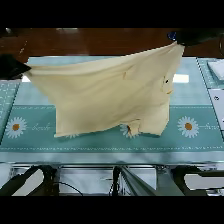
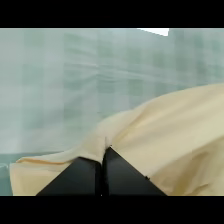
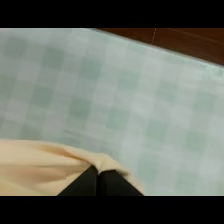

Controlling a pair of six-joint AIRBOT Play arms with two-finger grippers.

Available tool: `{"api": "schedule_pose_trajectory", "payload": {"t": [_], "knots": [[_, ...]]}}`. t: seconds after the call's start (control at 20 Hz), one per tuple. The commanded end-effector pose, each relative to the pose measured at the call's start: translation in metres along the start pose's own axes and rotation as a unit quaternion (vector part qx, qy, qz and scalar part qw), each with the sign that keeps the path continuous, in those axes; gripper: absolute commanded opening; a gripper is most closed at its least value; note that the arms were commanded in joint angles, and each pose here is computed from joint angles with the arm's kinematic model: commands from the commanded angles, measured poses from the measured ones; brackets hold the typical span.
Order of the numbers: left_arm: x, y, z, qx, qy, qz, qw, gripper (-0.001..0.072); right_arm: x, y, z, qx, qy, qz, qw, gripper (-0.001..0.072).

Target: Fold the shirts.

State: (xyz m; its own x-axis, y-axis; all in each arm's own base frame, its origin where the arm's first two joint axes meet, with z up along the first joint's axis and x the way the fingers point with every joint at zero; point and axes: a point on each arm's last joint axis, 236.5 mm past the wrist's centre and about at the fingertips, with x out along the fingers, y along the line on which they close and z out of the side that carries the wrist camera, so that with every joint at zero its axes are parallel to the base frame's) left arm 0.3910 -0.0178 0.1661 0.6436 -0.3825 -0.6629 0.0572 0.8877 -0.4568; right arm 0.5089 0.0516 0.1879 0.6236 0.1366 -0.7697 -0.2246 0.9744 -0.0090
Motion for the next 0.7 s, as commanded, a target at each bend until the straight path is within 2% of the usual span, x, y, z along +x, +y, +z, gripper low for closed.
{"api": "schedule_pose_trajectory", "payload": {"t": [0.0,0.25,0.45,0.65], "knots": [[0.061,0.025,0.023,0.055,-0.029,0.059,0.996,0.0021,0.040,-0.004,0.022,0.009,-0.042,0.002,0.999,0.0022],[0.098,0.046,0.056,0.071,-0.092,0.091,0.989,0.0021,0.116,-0.012,0.003,0.016,-0.011,0.000,1.000,0.0022],[0.149,0.076,0.037,0.054,-0.057,0.104,0.991,0.0022,0.178,-0.021,-0.028,0.014,0.030,-0.009,0.999,0.0023],[0.193,0.101,0.004,0.036,-0.006,0.111,0.993,0.0022,0.215,-0.026,-0.032,0.016,0.015,-0.015,1.000,0.0023]]}}
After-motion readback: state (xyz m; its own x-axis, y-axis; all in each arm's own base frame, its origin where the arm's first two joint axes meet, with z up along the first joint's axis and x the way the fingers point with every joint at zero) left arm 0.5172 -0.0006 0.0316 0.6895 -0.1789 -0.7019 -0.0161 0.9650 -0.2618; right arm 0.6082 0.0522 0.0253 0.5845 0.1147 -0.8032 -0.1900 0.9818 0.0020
